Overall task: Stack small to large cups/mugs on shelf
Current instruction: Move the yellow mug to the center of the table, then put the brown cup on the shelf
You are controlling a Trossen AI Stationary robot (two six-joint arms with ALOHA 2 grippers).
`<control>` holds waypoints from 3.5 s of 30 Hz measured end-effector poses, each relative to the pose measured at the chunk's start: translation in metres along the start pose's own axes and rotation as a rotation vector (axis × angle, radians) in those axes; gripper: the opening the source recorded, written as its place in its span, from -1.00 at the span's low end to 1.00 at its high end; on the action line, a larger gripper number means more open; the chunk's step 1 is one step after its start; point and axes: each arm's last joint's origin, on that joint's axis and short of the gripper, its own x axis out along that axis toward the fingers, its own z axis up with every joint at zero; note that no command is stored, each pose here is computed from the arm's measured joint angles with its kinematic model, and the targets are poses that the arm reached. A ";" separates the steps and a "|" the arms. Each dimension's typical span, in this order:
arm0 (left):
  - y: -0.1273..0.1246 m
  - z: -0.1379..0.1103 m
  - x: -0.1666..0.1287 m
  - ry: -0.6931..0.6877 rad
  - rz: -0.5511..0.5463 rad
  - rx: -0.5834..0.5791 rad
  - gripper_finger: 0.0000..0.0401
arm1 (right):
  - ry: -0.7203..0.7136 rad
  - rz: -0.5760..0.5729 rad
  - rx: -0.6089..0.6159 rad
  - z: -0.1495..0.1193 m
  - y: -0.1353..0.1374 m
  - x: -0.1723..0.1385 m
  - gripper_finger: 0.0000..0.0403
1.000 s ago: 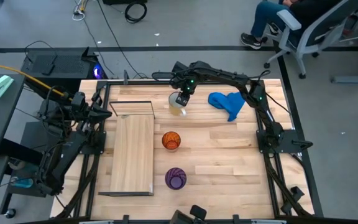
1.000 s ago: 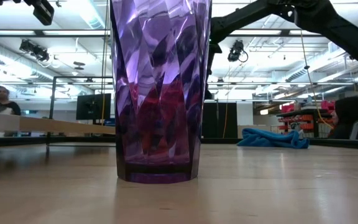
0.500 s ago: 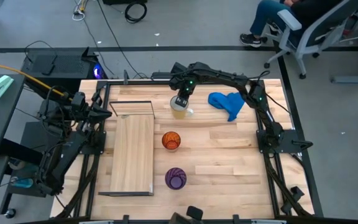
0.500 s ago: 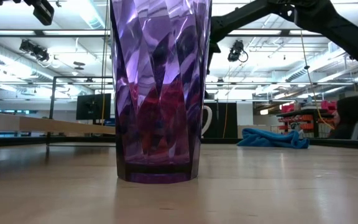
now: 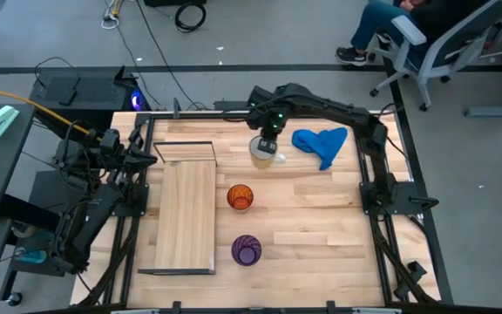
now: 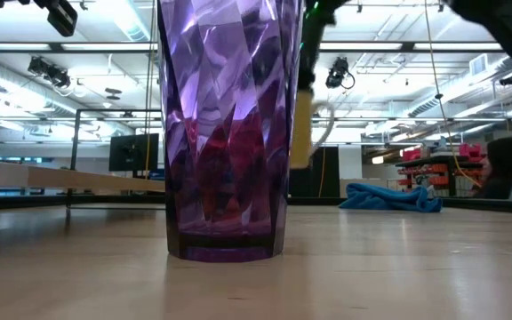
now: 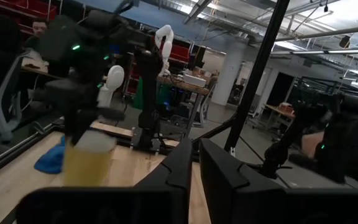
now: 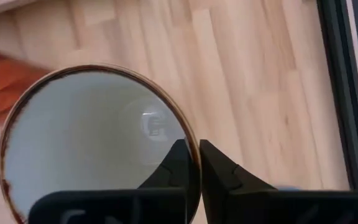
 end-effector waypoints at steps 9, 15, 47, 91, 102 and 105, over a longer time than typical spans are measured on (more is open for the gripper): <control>0.000 0.000 0.000 0.000 0.000 0.000 -0.83 | 0.068 0.031 0.008 -0.041 0.074 -0.027 -0.92; 0.000 0.000 0.000 0.000 0.000 0.000 -0.80 | 0.075 0.052 -0.009 -0.086 0.122 0.005 -0.92; 0.000 -0.001 0.000 0.003 0.002 -0.019 -0.85 | -0.028 0.107 -0.201 -0.092 0.184 0.071 -0.92; -0.013 0.016 -0.001 -0.109 -0.017 0.142 -0.79 | -0.029 -0.130 -0.027 -0.114 0.168 -0.033 -0.47; -0.013 0.016 -0.001 -0.120 -0.005 0.130 -0.81 | -0.540 -0.184 0.111 -0.220 0.177 -0.089 -0.47; -0.013 0.016 -0.001 -0.119 -0.005 0.127 -0.80 | -0.691 -0.116 0.174 -0.247 0.175 -0.078 -0.47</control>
